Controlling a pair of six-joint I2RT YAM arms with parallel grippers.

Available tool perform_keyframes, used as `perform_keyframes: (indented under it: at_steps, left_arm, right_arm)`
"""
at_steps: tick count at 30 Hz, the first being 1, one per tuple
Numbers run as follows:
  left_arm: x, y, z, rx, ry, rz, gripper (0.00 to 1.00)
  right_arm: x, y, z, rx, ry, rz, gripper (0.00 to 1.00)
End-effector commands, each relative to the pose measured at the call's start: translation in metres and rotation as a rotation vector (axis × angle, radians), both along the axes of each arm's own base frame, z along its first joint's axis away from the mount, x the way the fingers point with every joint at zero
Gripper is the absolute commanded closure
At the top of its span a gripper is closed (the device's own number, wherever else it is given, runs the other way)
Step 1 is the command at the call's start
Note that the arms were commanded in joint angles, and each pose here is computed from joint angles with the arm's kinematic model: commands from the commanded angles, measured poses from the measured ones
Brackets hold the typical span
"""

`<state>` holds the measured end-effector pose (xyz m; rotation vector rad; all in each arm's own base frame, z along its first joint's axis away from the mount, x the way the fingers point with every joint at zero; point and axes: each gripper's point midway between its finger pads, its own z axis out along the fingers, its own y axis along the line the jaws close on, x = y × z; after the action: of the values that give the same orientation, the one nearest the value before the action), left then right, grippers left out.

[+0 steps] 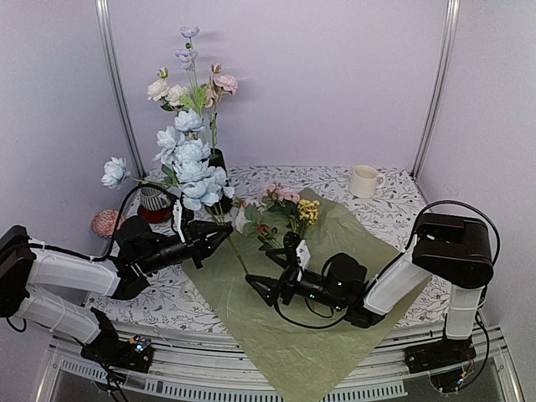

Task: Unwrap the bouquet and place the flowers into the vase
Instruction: Pass from the right arm to the left, then place the fake flower in the vase.

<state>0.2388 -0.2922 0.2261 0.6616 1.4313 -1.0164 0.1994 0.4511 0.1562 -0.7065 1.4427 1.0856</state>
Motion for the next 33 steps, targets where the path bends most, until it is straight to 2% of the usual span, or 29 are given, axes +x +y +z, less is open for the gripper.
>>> perform_keyframes:
  at_steps: [1,9,15,22,25,28,33]
  left_arm:
    - [0.006,0.002,0.009,0.001,-0.040,0.034,1.00]
    - [0.020,0.010,0.006,0.047,-0.035,0.129,1.00]
    - [0.062,0.052,0.020,0.101,-0.013,0.464,1.00]
    - [0.093,0.060,0.074,0.199,-0.034,0.594,1.00]
    - [0.119,0.071,0.093,0.221,0.011,0.671,1.00]
    - [0.144,0.084,0.124,0.203,0.020,0.732,1.00]
    - [0.175,0.106,0.182,0.125,-0.045,0.786,1.00]
  right_arm:
    - [0.009,-0.027,0.016,0.115,-0.026,-0.057,0.01]
    - [0.014,-0.035,0.008,0.093,-0.044,-0.063,0.01]
    - [0.019,-0.038,0.004,0.087,-0.075,-0.079,0.01]
    - [0.018,-0.028,-0.002,0.093,-0.074,-0.042,0.01]
    - [0.017,-0.025,-0.003,0.093,-0.078,-0.026,0.01]
    - [0.016,-0.023,-0.005,0.088,-0.081,-0.016,0.01]
    - [0.015,-0.021,-0.008,0.079,-0.092,-0.009,0.01]
